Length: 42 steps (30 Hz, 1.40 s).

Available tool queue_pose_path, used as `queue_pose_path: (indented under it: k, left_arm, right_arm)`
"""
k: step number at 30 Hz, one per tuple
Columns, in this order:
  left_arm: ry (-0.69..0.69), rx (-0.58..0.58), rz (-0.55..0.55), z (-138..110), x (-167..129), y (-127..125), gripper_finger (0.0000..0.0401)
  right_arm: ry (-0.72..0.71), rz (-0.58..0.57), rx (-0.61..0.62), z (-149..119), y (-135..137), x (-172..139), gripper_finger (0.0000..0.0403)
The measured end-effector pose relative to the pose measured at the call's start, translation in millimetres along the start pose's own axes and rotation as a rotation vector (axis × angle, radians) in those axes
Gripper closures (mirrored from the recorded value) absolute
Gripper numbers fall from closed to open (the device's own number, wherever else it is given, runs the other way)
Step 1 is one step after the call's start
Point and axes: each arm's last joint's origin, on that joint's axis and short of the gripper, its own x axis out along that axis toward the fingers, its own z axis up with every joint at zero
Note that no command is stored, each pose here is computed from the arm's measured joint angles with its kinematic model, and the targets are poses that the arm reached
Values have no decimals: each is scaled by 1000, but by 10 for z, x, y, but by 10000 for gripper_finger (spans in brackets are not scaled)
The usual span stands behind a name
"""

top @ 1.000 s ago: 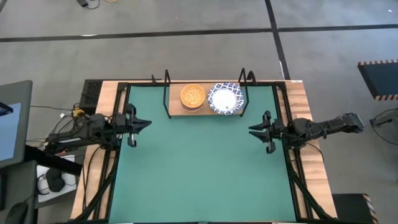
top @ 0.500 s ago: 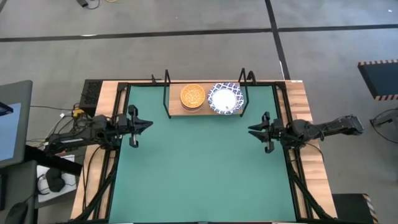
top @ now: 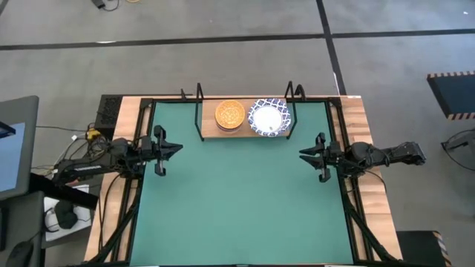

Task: Place and stack bowls onto a shelf
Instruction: Return to Home Position

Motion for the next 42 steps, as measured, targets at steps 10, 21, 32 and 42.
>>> queue_pose_path:
  k: [10, 21, 32, 42]
  left_arm:
    - [7, 0, -30, -9, 0, -39, 401]
    - [104, -5, -29, -107, -5, -42, 401]
    - [234, 1, -39, -231, -21, -45, 401]
    - [165, -3, -51, -170, -16, -52, 401]
  right_arm:
    - [-26, -54, -20, 16, -15, 0, 287]
    - [29, -76, -2, -44, -25, 0, 287]
    - [71, -80, -13, -87, -30, -2, 287]
    - [83, -59, -12, -100, -12, -6, 287]
